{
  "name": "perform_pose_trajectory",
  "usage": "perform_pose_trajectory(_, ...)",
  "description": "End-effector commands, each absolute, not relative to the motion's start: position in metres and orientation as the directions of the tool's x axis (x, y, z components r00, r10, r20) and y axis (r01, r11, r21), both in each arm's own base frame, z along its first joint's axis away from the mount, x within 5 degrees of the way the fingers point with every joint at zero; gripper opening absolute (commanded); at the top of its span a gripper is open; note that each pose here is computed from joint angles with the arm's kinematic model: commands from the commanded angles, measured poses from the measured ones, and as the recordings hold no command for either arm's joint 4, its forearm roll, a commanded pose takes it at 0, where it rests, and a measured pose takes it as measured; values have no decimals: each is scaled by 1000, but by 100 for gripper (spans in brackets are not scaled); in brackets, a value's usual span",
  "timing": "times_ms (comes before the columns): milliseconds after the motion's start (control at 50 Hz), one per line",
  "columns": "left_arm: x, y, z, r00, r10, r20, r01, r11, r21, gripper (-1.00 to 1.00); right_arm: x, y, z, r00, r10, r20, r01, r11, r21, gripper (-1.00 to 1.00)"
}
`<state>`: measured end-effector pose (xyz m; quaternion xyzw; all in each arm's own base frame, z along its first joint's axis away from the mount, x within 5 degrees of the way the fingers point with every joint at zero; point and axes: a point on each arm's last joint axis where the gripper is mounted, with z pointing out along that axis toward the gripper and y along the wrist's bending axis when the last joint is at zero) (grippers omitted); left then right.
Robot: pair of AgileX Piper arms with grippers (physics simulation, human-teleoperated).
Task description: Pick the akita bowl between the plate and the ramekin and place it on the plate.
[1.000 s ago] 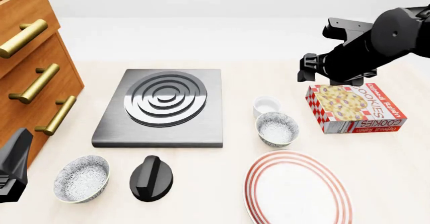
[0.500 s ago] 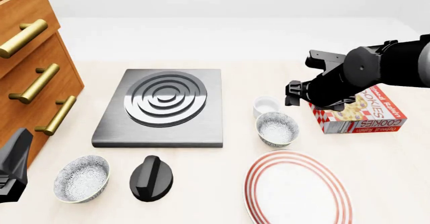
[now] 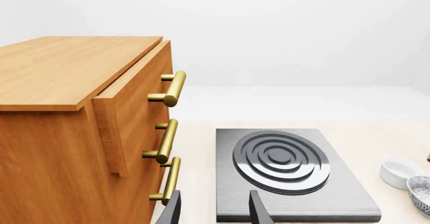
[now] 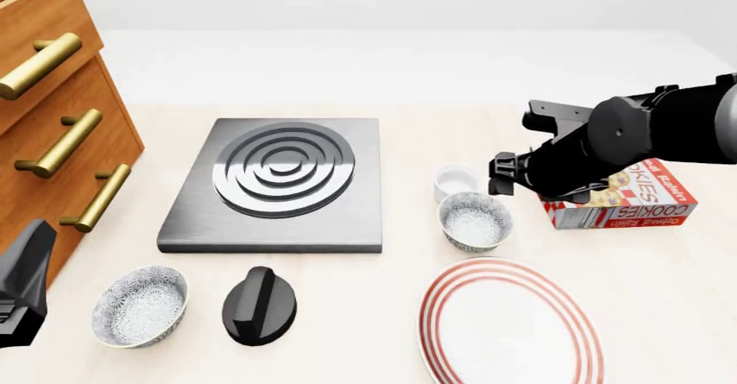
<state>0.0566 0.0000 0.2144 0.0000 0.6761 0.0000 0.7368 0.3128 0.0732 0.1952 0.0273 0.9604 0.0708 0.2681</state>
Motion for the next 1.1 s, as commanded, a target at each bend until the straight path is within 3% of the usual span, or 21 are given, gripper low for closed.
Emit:
perform_pose_trajectory(20, 57, 0, 214, 86, 0, -996, 0, 1000, 0, 100, 304, 72, 193, -859, 82, -505, 9, 989, 146, 100)
perform_pose_trajectory(280, 57, 0, 214, 86, 0, -996, 0, 1000, 0, 100, 292, 64, 169, -876, 90, -474, 29, 990, 136, 100)
perform_pose_trajectory(1100, 57, 0, 214, 86, 0, -996, 0, 1000, 0, 100, 293, 79, 154, -885, 91, -456, 23, 988, 153, 100)
